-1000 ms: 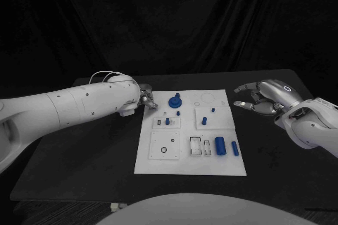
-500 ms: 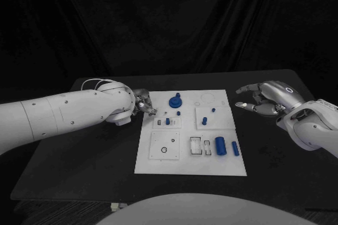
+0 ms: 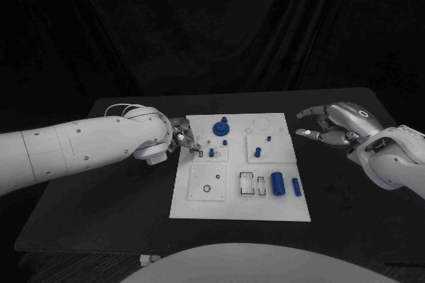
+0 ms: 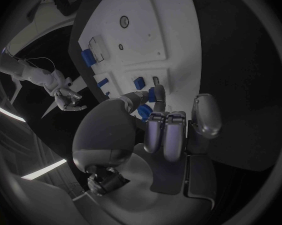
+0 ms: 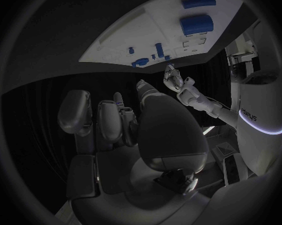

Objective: Assemble the parts on the task board

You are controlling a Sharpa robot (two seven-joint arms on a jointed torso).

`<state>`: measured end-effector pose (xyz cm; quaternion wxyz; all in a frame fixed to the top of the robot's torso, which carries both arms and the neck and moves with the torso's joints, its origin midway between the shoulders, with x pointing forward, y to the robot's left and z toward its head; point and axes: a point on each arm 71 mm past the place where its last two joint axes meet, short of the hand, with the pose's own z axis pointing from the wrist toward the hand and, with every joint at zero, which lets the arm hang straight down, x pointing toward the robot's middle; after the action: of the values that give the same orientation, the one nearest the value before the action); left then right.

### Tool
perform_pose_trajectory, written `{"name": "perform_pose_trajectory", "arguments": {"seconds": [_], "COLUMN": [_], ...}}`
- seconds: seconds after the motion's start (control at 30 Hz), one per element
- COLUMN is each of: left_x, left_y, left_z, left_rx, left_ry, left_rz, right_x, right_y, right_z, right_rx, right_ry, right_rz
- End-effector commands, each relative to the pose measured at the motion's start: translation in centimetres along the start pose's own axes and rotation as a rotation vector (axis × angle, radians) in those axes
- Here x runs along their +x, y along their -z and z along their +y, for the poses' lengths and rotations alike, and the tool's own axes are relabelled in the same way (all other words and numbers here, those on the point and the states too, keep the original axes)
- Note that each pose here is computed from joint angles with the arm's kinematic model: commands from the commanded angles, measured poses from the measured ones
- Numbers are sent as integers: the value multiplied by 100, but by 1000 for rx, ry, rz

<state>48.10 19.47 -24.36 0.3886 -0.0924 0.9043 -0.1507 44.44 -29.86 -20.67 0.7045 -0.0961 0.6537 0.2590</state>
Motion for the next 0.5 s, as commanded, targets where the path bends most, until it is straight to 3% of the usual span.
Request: {"name": "perform_pose_trajectory", "arguments": {"seconds": [0.03,0.5], "left_x": [35,107], "left_y": [-10,-89], "left_z": [-27,-27], "left_rx": [-2,-12], "left_ry": [3,-6], "left_rz": [37,64], "right_x": [7,10], "right_y": [12,14], "right_z": [-6,-5], "right_rx": [12,11], "right_ry": [-1,-1], "right_rz": [1,4]}}
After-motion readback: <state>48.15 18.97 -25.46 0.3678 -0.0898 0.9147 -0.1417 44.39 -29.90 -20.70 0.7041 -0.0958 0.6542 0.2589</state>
